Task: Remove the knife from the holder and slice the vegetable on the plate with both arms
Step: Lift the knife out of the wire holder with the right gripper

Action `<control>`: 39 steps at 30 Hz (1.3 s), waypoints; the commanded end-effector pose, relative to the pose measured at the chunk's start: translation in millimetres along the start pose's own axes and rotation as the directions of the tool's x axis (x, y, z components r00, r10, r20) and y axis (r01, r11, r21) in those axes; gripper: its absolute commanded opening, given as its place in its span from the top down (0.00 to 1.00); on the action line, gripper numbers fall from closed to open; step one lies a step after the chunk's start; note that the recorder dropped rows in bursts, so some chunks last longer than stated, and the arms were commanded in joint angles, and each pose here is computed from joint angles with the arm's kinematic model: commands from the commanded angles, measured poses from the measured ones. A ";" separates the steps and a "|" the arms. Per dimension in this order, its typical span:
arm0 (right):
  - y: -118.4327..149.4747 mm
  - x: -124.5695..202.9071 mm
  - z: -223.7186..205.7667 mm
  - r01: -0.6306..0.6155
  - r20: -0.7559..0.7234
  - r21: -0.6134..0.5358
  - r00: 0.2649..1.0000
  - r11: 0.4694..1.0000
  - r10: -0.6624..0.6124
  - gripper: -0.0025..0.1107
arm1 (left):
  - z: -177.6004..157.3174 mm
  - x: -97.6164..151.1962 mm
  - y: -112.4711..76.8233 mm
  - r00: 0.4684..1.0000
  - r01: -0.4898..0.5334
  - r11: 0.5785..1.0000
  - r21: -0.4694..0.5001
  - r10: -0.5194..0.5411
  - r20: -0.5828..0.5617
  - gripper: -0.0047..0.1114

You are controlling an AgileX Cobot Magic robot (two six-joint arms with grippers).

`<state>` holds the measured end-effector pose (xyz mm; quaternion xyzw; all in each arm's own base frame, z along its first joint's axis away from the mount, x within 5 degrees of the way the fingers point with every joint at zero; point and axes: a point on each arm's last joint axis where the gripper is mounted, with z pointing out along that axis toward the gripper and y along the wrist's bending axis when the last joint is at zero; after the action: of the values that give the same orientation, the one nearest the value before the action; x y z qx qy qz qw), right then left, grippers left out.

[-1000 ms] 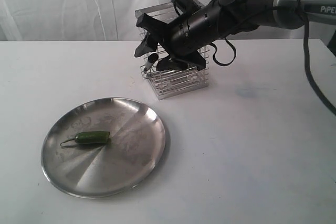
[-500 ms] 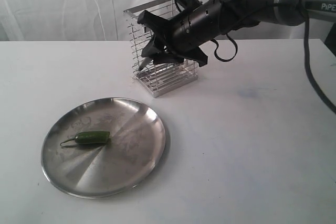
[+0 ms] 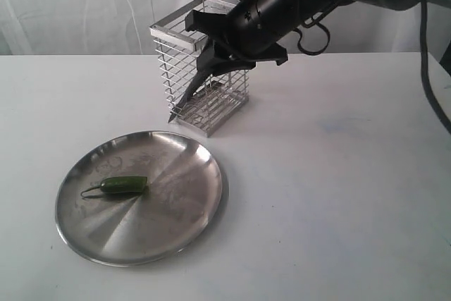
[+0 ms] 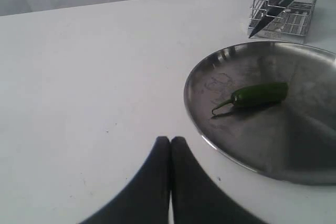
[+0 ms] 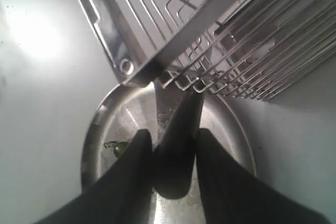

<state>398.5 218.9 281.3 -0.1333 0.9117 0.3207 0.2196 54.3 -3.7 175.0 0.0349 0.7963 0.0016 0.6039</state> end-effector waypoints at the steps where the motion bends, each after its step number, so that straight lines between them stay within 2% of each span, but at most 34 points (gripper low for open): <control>1: 6.9 -9.3 -25.3 0.078 0.066 0.003 0.995 0.997 -0.078 0.80 | 0.1 1.2 -0.6 1.000 0.008 1.000 0.007 -0.008 -0.001 0.96; 4: 9.3 -13.1 -33.3 0.125 0.089 0.012 0.988 0.992 -0.125 0.80 | 0.1 1.2 -0.6 1.000 0.008 1.000 0.007 -0.008 -0.001 0.96; 8: 10.2 -16.5 -39.8 0.318 0.083 0.056 0.943 0.946 -0.322 0.80 | 0.1 1.2 -0.6 1.000 0.008 1.000 0.007 -0.008 -0.001 0.96; 10: 10.8 -17.6 -41.4 0.364 0.079 0.066 0.926 0.929 -0.368 0.80 | 0.1 1.2 -0.6 1.000 0.008 1.000 0.007 -0.008 -0.001 0.96; 15: 12.3 -18.8 -48.3 0.374 0.088 0.073 0.921 0.925 -0.379 0.82 | 0.1 1.2 -0.6 1.000 0.008 1.000 0.007 -0.008 -0.001 0.96; 21: 19.5 -17.5 -61.6 0.426 0.088 0.070 0.898 0.902 -0.431 0.94 | 0.1 1.2 -0.6 1.000 0.008 1.000 0.007 -0.008 -0.001 0.96; 24: 24.9 -16.2 -70.6 0.435 0.092 0.065 0.894 0.898 -0.439 0.97 | 0.1 1.2 -0.6 1.000 0.008 1.000 0.007 -0.008 -0.001 0.96; 33: 39.4 -8.7 -102.8 0.476 0.107 0.092 0.869 0.875 -0.484 0.98 | 0.1 1.2 -0.6 1.000 0.008 1.000 0.007 -0.008 -0.001 0.96; 39: 39.8 11.6 -117.5 0.483 0.078 0.114 0.867 0.868 -0.493 0.98 | 0.1 1.2 -0.6 1.000 0.008 1.000 0.007 -0.008 -0.001 0.96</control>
<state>347.3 179.6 375.4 -0.3324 0.8491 0.2251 0.3433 54.3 -3.7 175.0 0.0349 0.7963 0.0016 0.6039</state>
